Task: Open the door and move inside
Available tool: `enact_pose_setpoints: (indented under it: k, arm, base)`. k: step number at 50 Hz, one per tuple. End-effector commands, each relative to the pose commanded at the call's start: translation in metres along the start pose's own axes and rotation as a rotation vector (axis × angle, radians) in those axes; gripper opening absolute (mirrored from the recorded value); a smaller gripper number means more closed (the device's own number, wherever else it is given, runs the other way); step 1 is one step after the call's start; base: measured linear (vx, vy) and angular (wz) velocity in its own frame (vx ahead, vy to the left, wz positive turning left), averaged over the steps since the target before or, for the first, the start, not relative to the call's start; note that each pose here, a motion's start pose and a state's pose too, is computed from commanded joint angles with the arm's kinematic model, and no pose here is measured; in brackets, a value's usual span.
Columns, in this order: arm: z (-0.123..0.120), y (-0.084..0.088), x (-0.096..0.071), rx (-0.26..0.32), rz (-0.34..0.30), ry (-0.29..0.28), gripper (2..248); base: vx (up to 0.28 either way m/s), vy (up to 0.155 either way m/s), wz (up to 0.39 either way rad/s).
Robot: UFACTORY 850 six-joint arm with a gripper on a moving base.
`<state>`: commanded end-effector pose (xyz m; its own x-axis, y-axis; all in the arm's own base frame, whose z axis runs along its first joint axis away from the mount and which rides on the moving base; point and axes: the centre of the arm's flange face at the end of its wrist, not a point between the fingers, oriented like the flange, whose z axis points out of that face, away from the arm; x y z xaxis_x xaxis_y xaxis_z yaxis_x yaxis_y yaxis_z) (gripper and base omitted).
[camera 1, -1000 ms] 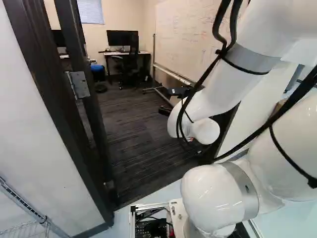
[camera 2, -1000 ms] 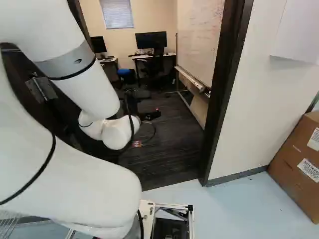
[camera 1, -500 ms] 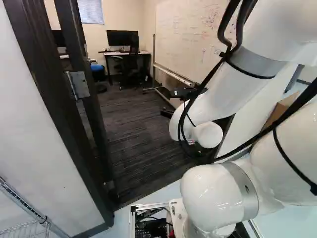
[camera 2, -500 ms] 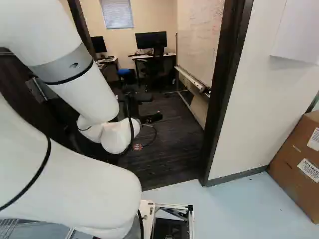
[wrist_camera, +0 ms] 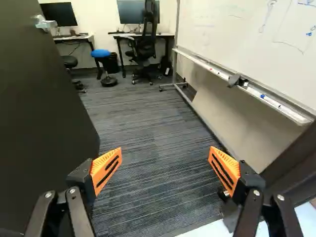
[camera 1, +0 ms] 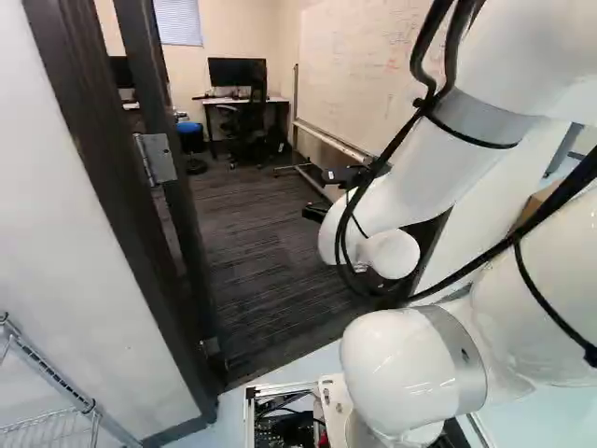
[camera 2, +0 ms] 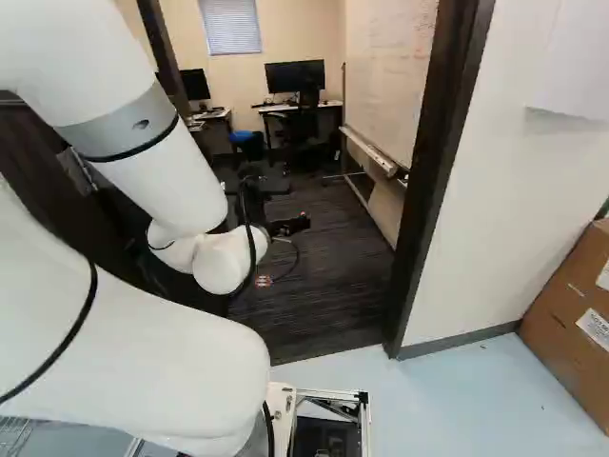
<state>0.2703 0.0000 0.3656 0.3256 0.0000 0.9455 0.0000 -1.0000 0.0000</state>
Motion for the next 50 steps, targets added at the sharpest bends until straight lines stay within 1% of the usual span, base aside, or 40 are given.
enact_pose_setpoints:
  k: [22,50]
  arm:
    - [0.0,0.0,0.0,0.0,0.0,0.0,247]
    - [0.0,0.0,0.0,0.0,0.0,0.0,247]
  base:
    - [0.081,0.006,0.006]
    - [0.166,-0.003,-0.008]
